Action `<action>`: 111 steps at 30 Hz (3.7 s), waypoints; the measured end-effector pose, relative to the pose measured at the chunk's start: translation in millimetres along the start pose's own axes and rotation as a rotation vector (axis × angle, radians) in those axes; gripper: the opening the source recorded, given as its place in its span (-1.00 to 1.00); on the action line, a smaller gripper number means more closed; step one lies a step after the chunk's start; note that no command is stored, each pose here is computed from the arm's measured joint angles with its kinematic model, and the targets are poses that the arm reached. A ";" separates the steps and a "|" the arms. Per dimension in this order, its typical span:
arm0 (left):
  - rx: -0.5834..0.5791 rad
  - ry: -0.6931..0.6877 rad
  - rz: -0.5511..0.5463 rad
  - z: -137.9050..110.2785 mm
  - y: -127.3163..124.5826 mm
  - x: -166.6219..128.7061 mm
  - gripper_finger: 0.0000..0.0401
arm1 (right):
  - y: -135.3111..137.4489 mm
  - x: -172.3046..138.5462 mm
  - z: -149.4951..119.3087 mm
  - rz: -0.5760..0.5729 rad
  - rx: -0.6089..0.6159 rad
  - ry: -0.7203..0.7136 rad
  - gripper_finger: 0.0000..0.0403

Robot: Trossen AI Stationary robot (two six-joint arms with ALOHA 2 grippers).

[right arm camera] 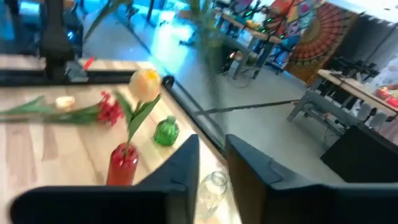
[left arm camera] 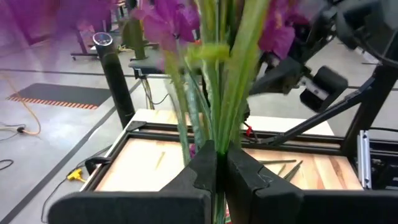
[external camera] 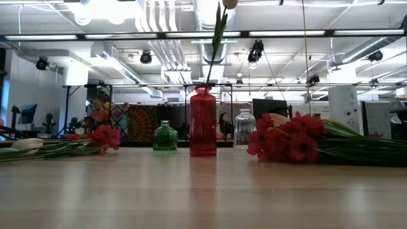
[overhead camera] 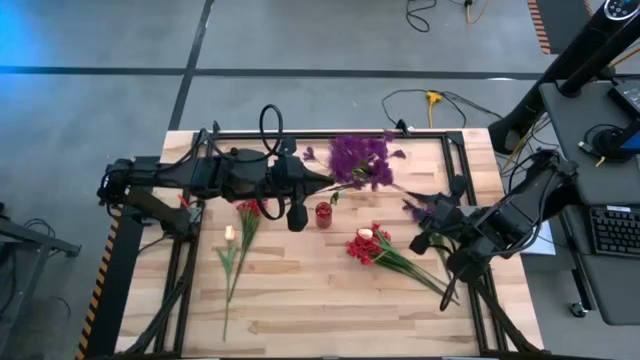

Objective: Sort flowers into vase by color
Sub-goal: Put the purple flowers into the transparent vase

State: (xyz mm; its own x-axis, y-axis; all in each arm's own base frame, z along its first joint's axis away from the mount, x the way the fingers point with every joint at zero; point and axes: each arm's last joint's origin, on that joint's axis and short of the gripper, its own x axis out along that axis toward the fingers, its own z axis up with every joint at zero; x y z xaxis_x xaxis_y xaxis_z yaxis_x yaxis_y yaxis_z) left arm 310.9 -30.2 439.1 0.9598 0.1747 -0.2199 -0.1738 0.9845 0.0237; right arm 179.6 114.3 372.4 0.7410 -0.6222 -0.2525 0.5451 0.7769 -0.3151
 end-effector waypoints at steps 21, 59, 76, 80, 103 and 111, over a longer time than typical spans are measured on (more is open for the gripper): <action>0.032 0.044 -0.074 -13.4 -30.4 12.7 -1.00 | 11.1 16.1 32.8 0.199 -0.199 -0.022 0.35; 0.106 0.070 0.001 -23.0 -44.0 21.6 -1.00 | 3.1 30.1 50.7 0.382 -0.184 -0.081 -0.87; 0.132 0.207 0.201 -30.1 -28.6 -0.7 -1.00 | -8.0 25.7 45.8 0.380 -0.137 -0.033 -0.90; 0.129 0.208 0.216 -28.8 -26.5 -4.9 -1.00 | -9.1 25.2 45.5 0.376 -0.137 -0.031 -0.90; 0.073 0.332 0.268 -36.6 -22.8 -43.6 -1.00 | -41.7 14.0 40.0 0.243 -0.003 0.002 -0.90; 0.058 0.399 0.238 -45.9 -36.4 -55.2 -1.00 | -51.0 11.7 28.4 0.200 0.090 0.086 -0.90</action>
State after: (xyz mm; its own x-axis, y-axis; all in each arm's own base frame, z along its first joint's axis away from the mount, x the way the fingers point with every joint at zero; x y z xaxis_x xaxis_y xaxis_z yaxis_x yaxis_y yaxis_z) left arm 254.1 -76.4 405.6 0.7331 0.3870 -0.5593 -0.3548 0.9192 0.1710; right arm 171.6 70.2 411.4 0.8035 -0.4583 -0.3798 0.4267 0.8884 -0.1693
